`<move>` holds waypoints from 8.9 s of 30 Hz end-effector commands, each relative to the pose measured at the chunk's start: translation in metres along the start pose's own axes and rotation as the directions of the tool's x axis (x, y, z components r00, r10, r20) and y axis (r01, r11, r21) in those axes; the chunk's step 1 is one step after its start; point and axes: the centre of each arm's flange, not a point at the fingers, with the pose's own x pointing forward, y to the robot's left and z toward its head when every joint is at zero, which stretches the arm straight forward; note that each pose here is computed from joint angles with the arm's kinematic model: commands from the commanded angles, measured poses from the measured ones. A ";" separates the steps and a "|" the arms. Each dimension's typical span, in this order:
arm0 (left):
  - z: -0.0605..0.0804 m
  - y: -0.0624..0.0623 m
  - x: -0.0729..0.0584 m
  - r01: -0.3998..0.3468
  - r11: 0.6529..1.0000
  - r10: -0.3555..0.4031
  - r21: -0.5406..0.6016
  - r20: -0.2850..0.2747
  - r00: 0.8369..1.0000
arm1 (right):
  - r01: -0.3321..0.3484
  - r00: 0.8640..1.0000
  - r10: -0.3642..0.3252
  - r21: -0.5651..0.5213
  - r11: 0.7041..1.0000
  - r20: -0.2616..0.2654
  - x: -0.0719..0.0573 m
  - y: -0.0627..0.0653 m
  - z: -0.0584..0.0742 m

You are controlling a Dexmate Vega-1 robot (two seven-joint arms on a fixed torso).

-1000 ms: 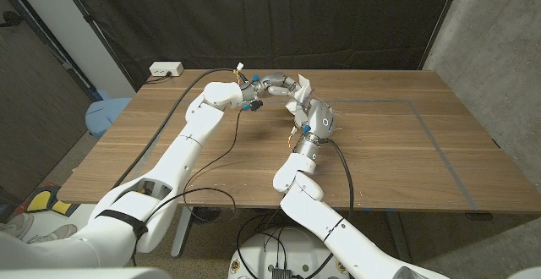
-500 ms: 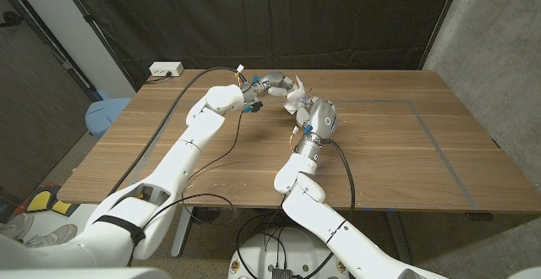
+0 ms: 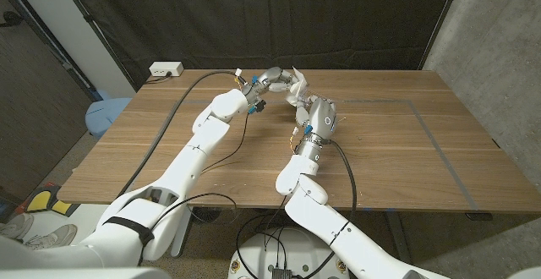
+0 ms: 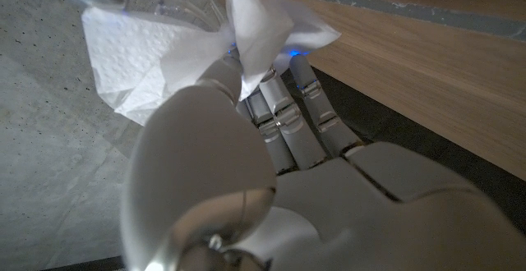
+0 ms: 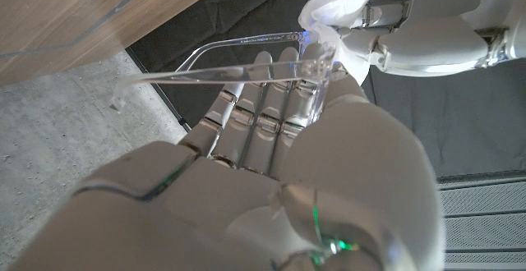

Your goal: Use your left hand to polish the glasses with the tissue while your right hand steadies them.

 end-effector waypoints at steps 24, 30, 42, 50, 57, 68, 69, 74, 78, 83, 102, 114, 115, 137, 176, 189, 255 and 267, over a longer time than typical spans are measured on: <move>0.017 -0.010 0.009 0.265 0.964 -0.265 -0.003 -0.045 0.963 | 0.049 0.999 -0.049 -0.016 0.999 0.012 0.003 -0.002 -0.004; 0.020 -0.012 0.006 0.302 0.953 -0.299 0.023 -0.081 0.951 | 0.071 0.997 -0.071 -0.015 0.997 0.002 0.003 -0.006 -0.006; 0.029 -0.002 -0.017 0.019 0.981 0.004 0.194 -0.118 0.993 | 0.089 0.996 -0.089 -0.014 0.996 0.000 0.001 -0.011 -0.009; 0.042 -0.002 -0.040 -0.194 0.899 0.233 0.392 -0.054 0.971 | 0.101 0.995 -0.101 -0.025 0.995 0.003 0.003 -0.011 -0.010; 0.047 -0.004 -0.051 -0.296 0.788 0.358 0.540 -0.010 0.934 | 0.117 0.993 -0.117 -0.045 0.992 0.013 0.006 -0.013 -0.011; 0.051 0.006 -0.055 -0.231 0.756 0.358 0.613 -0.091 0.929 | 0.125 0.991 -0.120 -0.101 0.987 0.054 0.010 -0.014 -0.011; 0.051 0.008 -0.055 -0.217 0.755 0.354 0.619 -0.107 0.929 | 0.128 0.991 -0.122 -0.109 0.986 0.060 0.010 -0.013 -0.011; 0.051 0.013 -0.055 -0.132 0.770 0.325 0.624 -0.206 0.923 | 0.143 0.987 -0.128 -0.165 0.976 0.095 0.013 -0.012 -0.011; 0.049 0.016 -0.055 -0.063 0.759 0.308 0.648 -0.272 0.912 | 0.141 0.986 -0.116 -0.223 0.964 0.123 0.014 -0.011 -0.012; 0.047 0.019 -0.055 0.014 0.744 0.283 0.669 -0.334 0.899 | 0.104 0.989 -0.068 -0.287 0.952 0.134 0.018 -0.010 -0.011; 0.029 0.028 -0.054 0.296 0.661 0.235 0.690 -0.564 0.792 | -0.191 0.969 0.244 -0.519 0.833 0.035 0.037 0.002 -0.013; 0.027 0.027 -0.061 0.332 0.580 0.302 0.744 -0.575 0.760 | -0.252 0.956 0.293 -0.554 0.793 -0.015 0.037 0.009 -0.012; 0.028 0.026 -0.061 0.335 0.568 0.313 0.752 -0.573 0.758 | -0.257 0.954 0.298 -0.556 0.790 -0.017 0.037 0.010 -0.010; 0.004 0.015 -0.057 0.459 0.549 0.272 0.699 -0.668 0.692 | -0.375 0.914 0.396 -0.552 0.745 -0.088 0.036 0.020 -0.012; 0.005 0.022 -0.070 0.365 0.673 0.241 0.643 -0.657 0.715 | -0.545 0.836 0.512 -0.191 0.816 -0.198 0.039 0.013 -0.036; 0.007 0.028 -0.075 0.286 0.706 0.256 0.648 -0.609 0.751 | -0.567 0.823 0.535 -0.204 0.798 -0.193 0.044 0.012 -0.034; -0.030 0.066 -0.108 -0.245 0.970 0.245 0.000 0.016 0.969 | -0.435 0.899 0.405 0.420 0.796 0.164 0.113 -0.032 -0.063; -0.040 0.070 -0.107 -0.186 0.980 0.189 -0.075 0.031 0.982 | -0.352 0.934 0.330 0.515 0.782 0.137 0.131 -0.055 -0.080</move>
